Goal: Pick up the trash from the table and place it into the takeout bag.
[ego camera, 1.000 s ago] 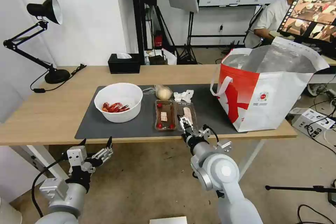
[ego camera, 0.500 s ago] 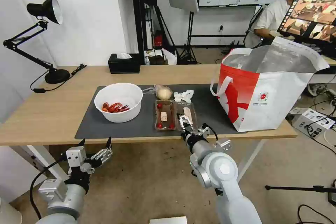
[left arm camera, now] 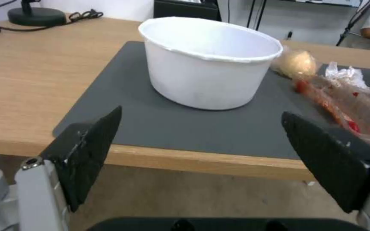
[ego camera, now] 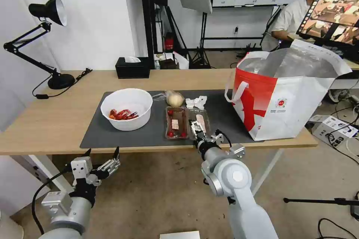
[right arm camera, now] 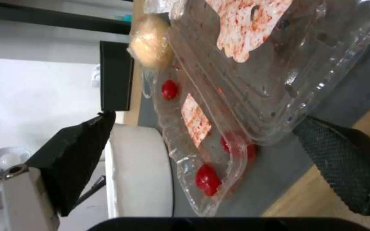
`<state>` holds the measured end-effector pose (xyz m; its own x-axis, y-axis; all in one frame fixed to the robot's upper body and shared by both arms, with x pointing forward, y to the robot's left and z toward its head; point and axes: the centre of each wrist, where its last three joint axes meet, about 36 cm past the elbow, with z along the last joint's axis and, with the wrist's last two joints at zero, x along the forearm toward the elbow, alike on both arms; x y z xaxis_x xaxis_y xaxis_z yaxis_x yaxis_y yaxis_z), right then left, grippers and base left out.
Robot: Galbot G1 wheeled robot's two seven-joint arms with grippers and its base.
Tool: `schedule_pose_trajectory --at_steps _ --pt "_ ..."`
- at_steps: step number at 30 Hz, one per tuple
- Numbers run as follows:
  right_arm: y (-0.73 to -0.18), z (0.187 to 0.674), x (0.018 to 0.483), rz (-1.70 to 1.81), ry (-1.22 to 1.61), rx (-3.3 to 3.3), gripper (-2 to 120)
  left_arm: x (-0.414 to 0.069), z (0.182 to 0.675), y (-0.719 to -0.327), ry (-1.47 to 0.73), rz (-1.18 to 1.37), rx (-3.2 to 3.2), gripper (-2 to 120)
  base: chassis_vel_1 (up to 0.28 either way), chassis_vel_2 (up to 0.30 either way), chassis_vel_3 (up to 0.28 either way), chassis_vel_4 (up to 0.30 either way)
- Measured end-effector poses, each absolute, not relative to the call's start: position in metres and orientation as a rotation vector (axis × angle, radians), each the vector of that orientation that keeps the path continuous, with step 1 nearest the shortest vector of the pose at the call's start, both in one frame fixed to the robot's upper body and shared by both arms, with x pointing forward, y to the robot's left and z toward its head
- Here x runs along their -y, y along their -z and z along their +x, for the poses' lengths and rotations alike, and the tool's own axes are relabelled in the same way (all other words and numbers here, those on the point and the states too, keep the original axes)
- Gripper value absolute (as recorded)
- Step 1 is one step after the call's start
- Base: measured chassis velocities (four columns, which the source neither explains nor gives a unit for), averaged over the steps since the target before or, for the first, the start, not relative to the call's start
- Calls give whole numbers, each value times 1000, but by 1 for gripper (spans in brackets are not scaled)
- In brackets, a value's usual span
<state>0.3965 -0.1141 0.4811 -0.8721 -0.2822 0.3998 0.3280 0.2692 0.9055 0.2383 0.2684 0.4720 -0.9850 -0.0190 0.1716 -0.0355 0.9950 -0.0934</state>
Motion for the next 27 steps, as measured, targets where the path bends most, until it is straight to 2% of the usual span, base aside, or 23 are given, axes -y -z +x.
schedule_pose_trajectory --at_steps 27 --pt "-507 425 122 136 1510 2322 100 -269 233 -475 -139 53 2974 100 0 0 0 0"
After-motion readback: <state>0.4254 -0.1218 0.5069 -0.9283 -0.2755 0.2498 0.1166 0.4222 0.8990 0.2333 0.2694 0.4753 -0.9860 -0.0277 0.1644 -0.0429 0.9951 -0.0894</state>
